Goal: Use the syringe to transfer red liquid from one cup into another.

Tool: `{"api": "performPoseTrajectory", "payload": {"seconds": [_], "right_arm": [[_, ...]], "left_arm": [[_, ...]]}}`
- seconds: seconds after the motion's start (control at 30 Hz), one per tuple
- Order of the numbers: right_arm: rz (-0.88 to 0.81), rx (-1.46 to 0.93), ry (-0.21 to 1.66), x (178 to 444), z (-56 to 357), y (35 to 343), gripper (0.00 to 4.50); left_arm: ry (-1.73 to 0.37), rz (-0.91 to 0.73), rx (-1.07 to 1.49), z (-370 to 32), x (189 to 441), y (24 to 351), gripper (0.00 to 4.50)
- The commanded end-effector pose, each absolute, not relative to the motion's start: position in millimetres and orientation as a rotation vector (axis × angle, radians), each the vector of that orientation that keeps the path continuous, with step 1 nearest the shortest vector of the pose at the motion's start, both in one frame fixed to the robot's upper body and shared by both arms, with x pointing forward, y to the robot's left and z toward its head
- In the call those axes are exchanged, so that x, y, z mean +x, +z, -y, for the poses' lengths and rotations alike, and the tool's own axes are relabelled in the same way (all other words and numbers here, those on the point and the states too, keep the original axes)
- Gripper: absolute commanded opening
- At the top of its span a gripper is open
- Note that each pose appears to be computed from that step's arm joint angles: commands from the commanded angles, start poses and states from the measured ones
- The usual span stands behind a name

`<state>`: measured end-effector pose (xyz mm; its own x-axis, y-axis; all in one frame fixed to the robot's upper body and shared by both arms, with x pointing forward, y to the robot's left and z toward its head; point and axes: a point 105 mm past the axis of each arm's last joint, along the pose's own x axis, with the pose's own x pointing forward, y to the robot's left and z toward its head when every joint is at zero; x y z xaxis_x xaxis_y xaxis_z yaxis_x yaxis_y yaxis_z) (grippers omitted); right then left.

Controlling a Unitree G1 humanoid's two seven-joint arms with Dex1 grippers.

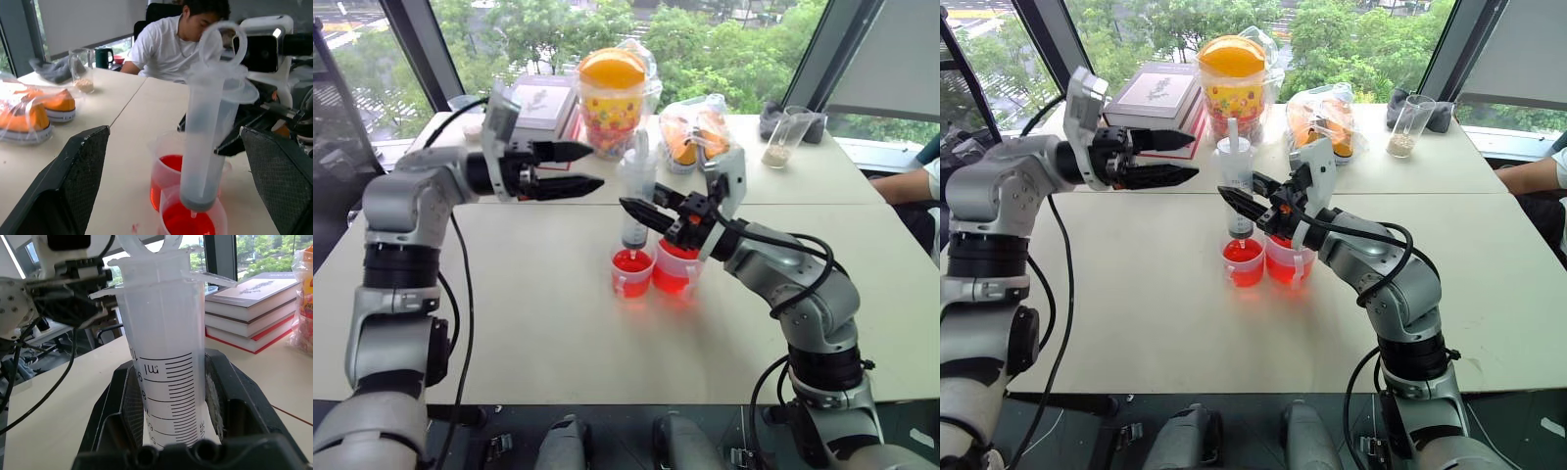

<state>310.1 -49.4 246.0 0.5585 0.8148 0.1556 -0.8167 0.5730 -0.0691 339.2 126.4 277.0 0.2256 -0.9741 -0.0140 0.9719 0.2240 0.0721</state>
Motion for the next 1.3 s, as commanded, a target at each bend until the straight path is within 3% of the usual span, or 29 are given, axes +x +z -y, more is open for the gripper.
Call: {"api": "performPoseTrajectory", "payload": {"seconds": [0.03,0.17,0.27,0.43,0.47,0.57,0.67,1.03,1.17,1.3], "right_arm": [[0.267,0.053,0.944,309,58,286,1.37],[0.249,0.118,0.843,324,83,327,1.37],[0.146,0.161,0.730,341,113,351,1.37],[-0.127,0.193,0.470,369,166,351,1.37],[-0.179,0.198,0.451,372,172,346,1.37],[-0.471,0.170,0.352,378,199,295,1.37],[-0.612,0.155,0.294,381,216,260,1.37],[-0.947,0.109,0.188,379,262,152,1.37],[-1.006,0.091,0.204,375,262,135,1.37],[-1.011,0.108,0.210,375,262,133,3.22]], "left_arm": [[-1.347,0.083,0.099,-123,329,284,4.36],[-1.328,0.076,0.101,-120,330,274,4.36],[-1.340,0.066,0.074,-116,327,267,4.36],[-1.334,0.046,0.068,-113,326,254,4.36],[-1.339,0.044,0.060,-112,324,253,4.36],[-1.333,0.039,0.043,-111,322,247,4.36],[-1.335,0.038,0.037,-109,319,245,4.36],[-1.311,0.000,0.038,-106,312,232,4.36],[-1.304,-0.007,0.042,-107,311,231,4.36],[-1.309,-0.008,0.036,-107,309,232,4.42]]}}
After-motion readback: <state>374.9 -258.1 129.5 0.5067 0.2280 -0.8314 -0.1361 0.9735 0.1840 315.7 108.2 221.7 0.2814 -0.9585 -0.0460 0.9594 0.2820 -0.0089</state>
